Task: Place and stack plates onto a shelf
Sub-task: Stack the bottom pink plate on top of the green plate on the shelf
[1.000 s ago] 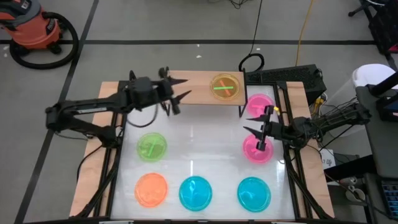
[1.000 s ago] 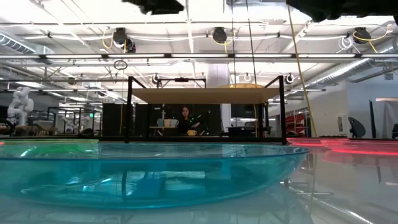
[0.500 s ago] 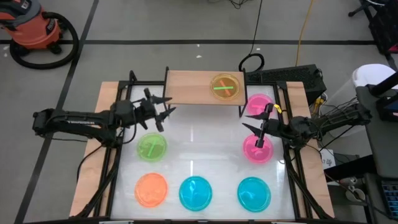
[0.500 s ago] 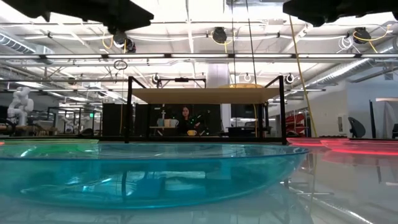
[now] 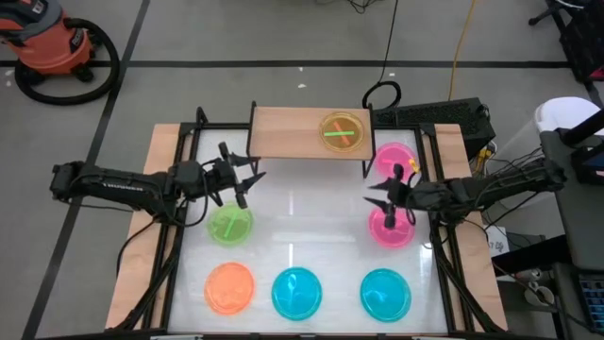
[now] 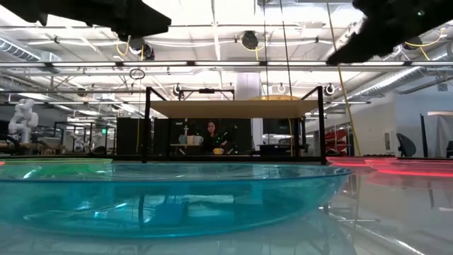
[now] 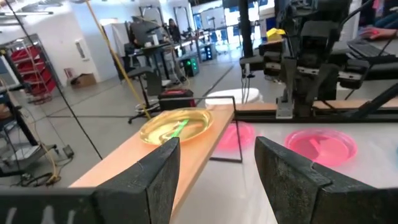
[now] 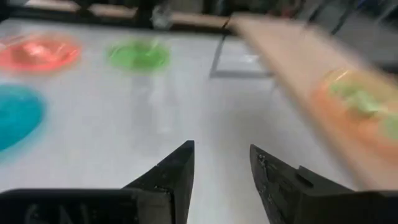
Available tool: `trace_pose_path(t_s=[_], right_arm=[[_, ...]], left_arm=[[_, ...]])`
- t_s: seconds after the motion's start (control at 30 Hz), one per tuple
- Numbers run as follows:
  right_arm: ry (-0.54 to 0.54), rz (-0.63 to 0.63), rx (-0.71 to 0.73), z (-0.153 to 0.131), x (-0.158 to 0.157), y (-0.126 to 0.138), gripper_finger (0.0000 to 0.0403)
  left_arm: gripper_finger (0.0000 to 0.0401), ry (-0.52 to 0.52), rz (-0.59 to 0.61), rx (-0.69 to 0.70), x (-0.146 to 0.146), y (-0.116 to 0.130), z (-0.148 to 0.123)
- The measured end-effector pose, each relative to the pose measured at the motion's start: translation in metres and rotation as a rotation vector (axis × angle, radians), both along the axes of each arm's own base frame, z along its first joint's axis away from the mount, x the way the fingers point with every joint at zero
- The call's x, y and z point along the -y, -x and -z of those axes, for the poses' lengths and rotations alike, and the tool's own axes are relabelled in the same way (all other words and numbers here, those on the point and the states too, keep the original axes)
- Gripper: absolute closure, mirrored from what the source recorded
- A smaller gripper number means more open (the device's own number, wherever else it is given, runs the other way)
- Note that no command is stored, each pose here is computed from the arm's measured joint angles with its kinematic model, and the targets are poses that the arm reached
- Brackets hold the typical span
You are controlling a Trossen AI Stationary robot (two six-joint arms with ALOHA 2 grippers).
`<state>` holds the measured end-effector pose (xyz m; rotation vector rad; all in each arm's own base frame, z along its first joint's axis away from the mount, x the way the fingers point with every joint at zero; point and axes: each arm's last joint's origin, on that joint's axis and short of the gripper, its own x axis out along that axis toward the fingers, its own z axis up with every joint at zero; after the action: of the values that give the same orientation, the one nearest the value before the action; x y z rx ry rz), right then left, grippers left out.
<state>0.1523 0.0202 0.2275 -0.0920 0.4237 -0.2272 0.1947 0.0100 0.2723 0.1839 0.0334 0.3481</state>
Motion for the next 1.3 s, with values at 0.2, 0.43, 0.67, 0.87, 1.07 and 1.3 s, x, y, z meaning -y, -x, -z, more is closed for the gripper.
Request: trace_pose_path(t_s=[0.2,0.43,0.67,0.87,1.07,1.3], right_arm=[[-0.165,-0.031,-0.163,0.017,-0.003,0.002,0.0266],[-0.297,-0.065,-0.344,0.036,-0.008,-0.001,0.0266],[-0.361,-0.054,-0.510,0.054,-0.011,-0.006,0.0266],[-0.401,-0.101,-0.551,0.060,-0.022,-0.009,0.0266],[-0.458,-0.127,-0.603,0.063,-0.043,0.000,0.0266],[-0.530,-0.140,-0.647,0.065,-0.066,0.012,0.0266]], left_arm=[[0.0188,-0.011,0.015,-0.043,0.003,0.000,0.004],[0.0188,0.007,0.005,-0.044,0.003,0.000,0.004],[0.0188,0.008,-0.011,-0.067,0.003,0.001,0.012],[0.0188,0.008,-0.033,-0.045,0.002,0.004,0.019],[0.0188,0.014,-0.049,-0.002,0.001,0.016,0.016],[0.0188,0.031,-0.049,0.019,0.001,0.023,0.019]])
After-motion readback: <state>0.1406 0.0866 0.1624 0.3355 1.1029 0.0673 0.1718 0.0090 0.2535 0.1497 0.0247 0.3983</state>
